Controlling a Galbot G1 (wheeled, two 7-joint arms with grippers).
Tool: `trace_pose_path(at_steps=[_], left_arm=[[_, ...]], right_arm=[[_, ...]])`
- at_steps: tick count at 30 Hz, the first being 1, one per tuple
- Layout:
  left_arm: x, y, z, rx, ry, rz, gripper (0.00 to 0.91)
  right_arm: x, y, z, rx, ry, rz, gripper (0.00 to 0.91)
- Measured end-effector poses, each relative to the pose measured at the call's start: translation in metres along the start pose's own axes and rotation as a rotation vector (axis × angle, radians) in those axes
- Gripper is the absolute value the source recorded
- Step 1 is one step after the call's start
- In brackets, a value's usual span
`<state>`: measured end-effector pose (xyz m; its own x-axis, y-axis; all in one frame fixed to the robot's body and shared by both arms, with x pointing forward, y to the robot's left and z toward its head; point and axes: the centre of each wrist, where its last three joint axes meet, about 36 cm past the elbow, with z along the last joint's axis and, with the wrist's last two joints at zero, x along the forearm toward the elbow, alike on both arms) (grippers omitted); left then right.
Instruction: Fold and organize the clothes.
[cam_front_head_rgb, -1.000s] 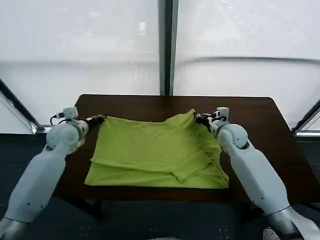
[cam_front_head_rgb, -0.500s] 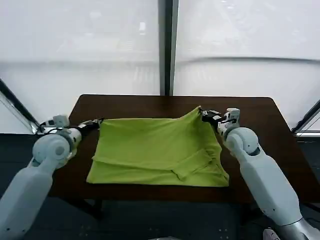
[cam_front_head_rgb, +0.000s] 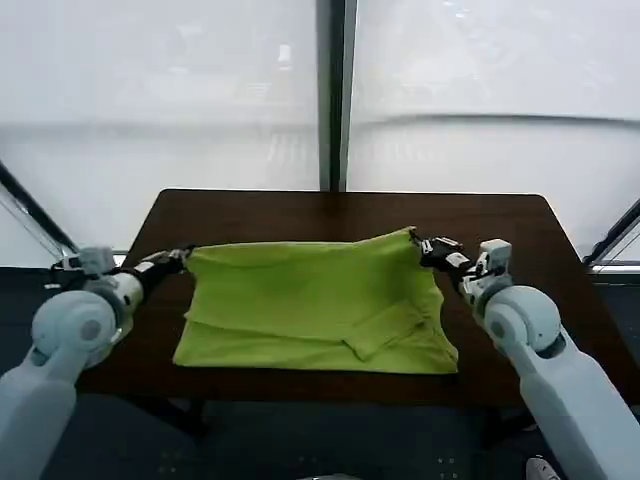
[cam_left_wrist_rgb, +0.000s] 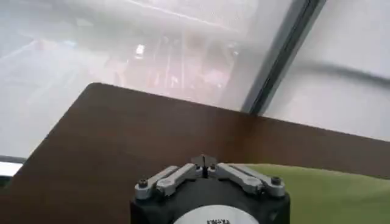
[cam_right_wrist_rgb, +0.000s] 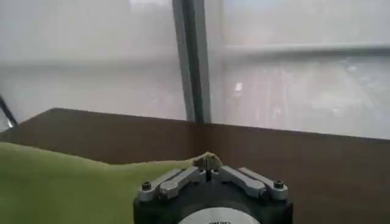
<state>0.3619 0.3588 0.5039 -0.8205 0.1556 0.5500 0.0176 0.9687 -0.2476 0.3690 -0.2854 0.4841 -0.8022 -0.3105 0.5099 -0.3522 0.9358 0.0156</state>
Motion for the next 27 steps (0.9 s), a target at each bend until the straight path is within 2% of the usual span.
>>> trace_pose_path(at_steps=[10, 22, 23, 24, 25, 26, 27], left_arm=[[0.026, 0.001, 0.051, 0.023, 0.083, -0.038, 0.01], [0.039, 0.001, 0.077, 0.041, 0.137, -0.064, 0.01], [0.039, 0.001, 0.078, 0.04, 0.14, -0.065, 0.059], [0.04, 0.0, 0.079, 0.034, 0.142, -0.07, 0.254], [0.04, -0.001, 0.08, 0.032, 0.143, -0.072, 0.78], [0.041, -0.002, 0.081, 0.032, 0.144, -0.072, 0.878], [0.042, -0.003, 0.081, 0.031, 0.144, -0.073, 0.878]], right_arm=[[0.018, 0.014, 0.021, 0.007, 0.087, -0.015, 0.0], [0.038, 0.026, 0.035, 0.0, 0.128, -0.03, 0.0], [0.04, 0.026, 0.036, 0.0, 0.131, -0.029, 0.0], [0.041, 0.026, 0.037, 0.0, 0.133, -0.03, 0.0], [0.044, 0.026, 0.037, 0.0, 0.133, -0.034, 0.01], [0.046, 0.027, 0.037, 0.0, 0.132, -0.04, 0.556], [0.049, 0.027, 0.037, 0.001, 0.129, -0.044, 0.878]])
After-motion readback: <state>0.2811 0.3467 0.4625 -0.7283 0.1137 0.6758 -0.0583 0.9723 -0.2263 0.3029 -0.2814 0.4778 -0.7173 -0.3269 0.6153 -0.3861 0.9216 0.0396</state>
